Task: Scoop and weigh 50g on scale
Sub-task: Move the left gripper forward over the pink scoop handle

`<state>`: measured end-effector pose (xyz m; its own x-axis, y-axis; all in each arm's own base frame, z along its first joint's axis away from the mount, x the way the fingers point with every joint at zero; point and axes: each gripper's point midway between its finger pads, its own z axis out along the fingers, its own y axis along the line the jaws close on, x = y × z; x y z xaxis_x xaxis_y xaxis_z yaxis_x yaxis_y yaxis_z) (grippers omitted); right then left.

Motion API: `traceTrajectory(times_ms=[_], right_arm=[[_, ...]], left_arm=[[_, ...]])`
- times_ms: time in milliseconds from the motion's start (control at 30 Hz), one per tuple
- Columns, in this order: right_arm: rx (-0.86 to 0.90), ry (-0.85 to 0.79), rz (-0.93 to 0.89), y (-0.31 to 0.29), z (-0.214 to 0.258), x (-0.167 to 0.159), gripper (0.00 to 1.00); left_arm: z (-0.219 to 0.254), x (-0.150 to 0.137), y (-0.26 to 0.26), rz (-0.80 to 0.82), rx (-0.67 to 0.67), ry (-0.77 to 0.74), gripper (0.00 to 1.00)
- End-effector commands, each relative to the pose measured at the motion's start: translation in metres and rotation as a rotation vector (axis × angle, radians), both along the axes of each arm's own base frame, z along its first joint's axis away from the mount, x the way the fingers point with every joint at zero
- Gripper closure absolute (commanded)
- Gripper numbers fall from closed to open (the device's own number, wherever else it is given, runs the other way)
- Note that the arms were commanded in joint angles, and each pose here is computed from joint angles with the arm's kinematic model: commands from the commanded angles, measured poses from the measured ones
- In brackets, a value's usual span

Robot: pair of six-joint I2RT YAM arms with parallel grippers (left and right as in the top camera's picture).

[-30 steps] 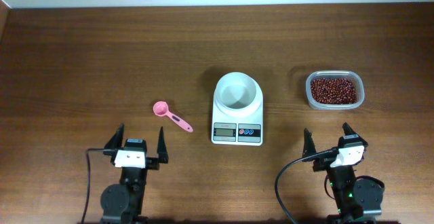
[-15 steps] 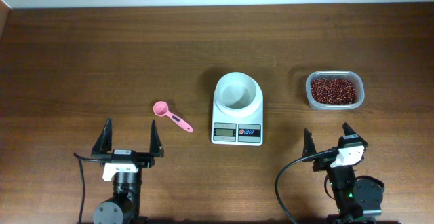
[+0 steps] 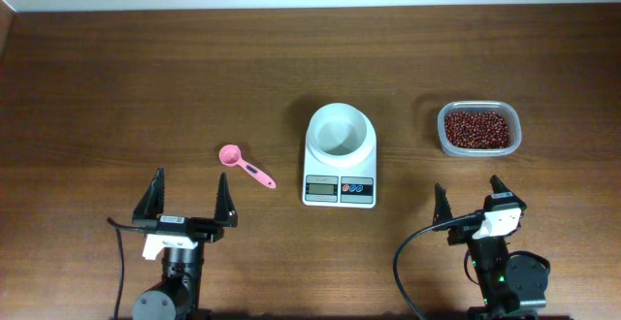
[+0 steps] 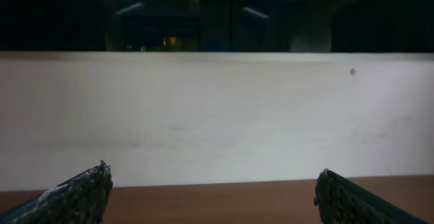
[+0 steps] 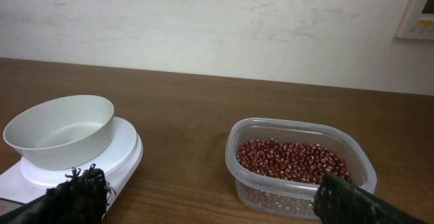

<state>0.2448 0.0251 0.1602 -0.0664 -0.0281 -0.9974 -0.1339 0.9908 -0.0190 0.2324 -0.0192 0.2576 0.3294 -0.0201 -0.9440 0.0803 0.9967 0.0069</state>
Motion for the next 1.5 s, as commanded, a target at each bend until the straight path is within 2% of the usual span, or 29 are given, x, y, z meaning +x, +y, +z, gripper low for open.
traceTrajectory(times_ms=[0,300,367,467,500,633,833,1033,1100,1167,1200,1267,1467], right_arm=[[0.004,0.001,-0.009,-0.002,-0.003,0.0,0.01],[0.004,0.001,-0.01,-0.002,-0.003,0.0,0.01],[0.004,0.001,-0.01,-0.002,-0.003,0.0,0.01],[0.004,0.001,-0.01,-0.002,-0.003,0.0,0.01],[0.003,0.001,-0.01,-0.002,-0.003,0.0,0.01],[0.004,0.001,-0.01,-0.002,-0.003,0.0,0.01],[0.004,0.001,-0.01,-0.002,-0.003,0.0,0.01],[0.004,0.001,-0.01,-0.002,-0.003,0.0,0.01],[0.004,0.001,-0.01,-0.002,-0.003,0.0,0.01],[0.004,0.001,-0.009,-0.002,-0.003,0.0,0.01],[0.004,0.001,-0.01,-0.002,-0.003,0.0,0.02],[0.004,0.001,-0.01,-0.002,-0.002,0.0,0.01],[0.003,0.001,-0.009,-0.002,-0.003,0.0,0.01]], left_arm=[[0.026,-0.009,-0.003,-0.051,-0.088,-0.039,0.01],[0.061,-0.009,0.002,-0.025,-0.113,0.164,0.01],[0.062,0.001,0.012,0.02,-0.224,0.26,0.01],[0.057,0.023,0.009,0.031,-0.224,0.41,0.01],[0.049,0.037,0.005,0.028,-0.215,0.501,0.01],[0.036,0.071,-0.015,-0.047,-0.195,0.744,0.01],[0.023,0.091,-0.034,-0.109,-0.195,1.04,0.01],[0.032,0.091,-0.088,-0.446,-0.251,1.093,0.01],[0.031,0.092,-0.089,-0.456,-0.254,1.095,0.01],[0.033,0.096,-0.087,-0.441,-0.253,1.08,0.01],[0.031,0.097,-0.082,-0.396,-0.299,1.095,0.01],[0.021,0.102,-0.059,-0.21,-0.425,1.13,0.01],[0.009,0.087,-0.018,0.095,-0.529,1.208,0.0]])
